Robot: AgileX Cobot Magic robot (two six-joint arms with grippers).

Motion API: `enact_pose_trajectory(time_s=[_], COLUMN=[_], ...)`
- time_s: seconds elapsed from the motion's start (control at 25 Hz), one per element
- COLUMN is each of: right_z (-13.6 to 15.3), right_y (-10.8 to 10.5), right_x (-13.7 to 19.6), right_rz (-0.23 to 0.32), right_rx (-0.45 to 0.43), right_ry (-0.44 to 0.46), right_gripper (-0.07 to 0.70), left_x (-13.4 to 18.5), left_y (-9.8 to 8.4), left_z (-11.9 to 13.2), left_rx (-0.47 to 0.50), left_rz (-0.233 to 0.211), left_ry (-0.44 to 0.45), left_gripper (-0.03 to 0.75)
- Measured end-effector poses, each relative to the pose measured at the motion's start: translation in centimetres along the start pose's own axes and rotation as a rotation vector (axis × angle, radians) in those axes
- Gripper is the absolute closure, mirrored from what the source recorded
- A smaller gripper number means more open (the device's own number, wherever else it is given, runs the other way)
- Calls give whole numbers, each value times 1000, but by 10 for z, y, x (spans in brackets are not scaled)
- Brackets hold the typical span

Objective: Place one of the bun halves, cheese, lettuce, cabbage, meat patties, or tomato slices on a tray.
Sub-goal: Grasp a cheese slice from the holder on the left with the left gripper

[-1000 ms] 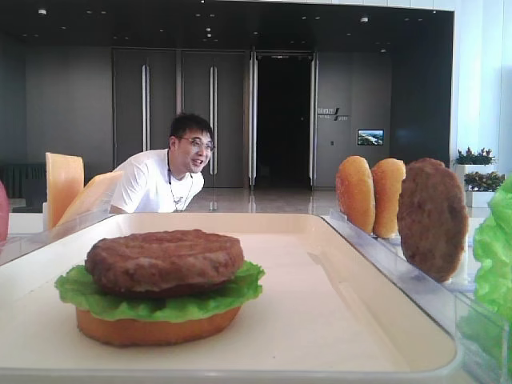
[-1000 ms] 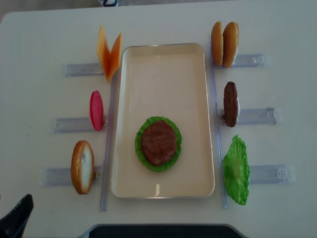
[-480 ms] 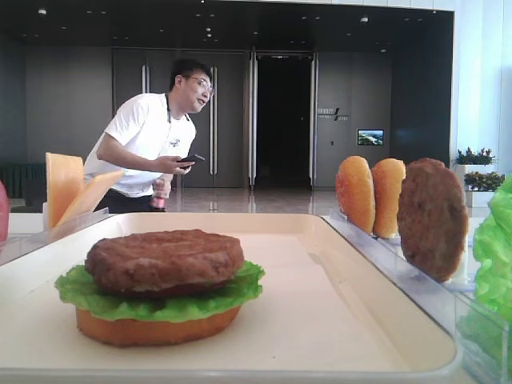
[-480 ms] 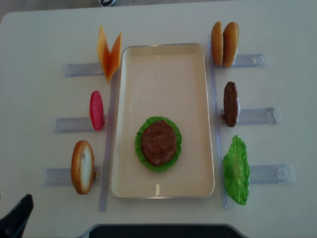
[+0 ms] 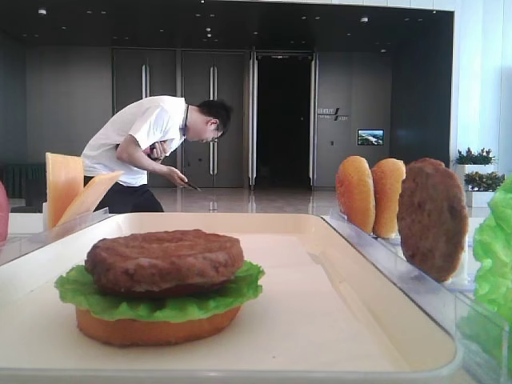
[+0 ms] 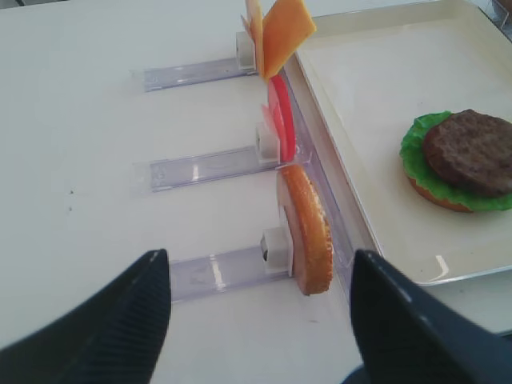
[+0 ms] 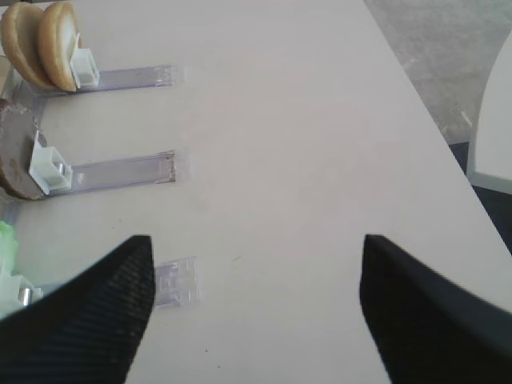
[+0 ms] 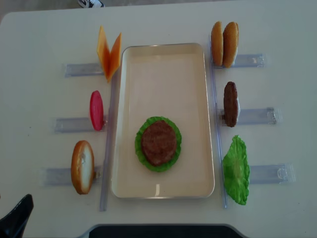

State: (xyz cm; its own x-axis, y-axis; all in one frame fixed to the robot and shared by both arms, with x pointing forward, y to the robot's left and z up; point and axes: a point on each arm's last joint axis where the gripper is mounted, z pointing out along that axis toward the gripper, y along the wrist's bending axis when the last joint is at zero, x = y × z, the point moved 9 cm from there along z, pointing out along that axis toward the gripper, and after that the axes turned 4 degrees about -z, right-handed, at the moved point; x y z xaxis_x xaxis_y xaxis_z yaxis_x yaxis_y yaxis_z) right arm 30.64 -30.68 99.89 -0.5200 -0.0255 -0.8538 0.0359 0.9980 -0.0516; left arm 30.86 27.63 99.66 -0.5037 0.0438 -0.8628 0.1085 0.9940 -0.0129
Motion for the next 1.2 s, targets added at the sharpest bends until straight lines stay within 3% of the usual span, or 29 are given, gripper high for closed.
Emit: enact_pose_trajectory(time_s=[0.44,0.64,1.0,1.2], right_z=[0,0,0,0], right_y=[0,0,0,0], right_x=[0,0,0,0], right_rz=[0,0,0,0], right_rx=[0,0,0,0], right_ry=[0,0,0,0], right_gripper=[94,94,94,94], left_x=[0,1,-19,-36], left_y=[0,0,5,23], left_z=[0,-1,7,20], left_rx=[0,2,2,-68], left_rz=[3,-18,-58,-30], left_ry=[0,14,160,259], left_gripper=[169,169,168,168])
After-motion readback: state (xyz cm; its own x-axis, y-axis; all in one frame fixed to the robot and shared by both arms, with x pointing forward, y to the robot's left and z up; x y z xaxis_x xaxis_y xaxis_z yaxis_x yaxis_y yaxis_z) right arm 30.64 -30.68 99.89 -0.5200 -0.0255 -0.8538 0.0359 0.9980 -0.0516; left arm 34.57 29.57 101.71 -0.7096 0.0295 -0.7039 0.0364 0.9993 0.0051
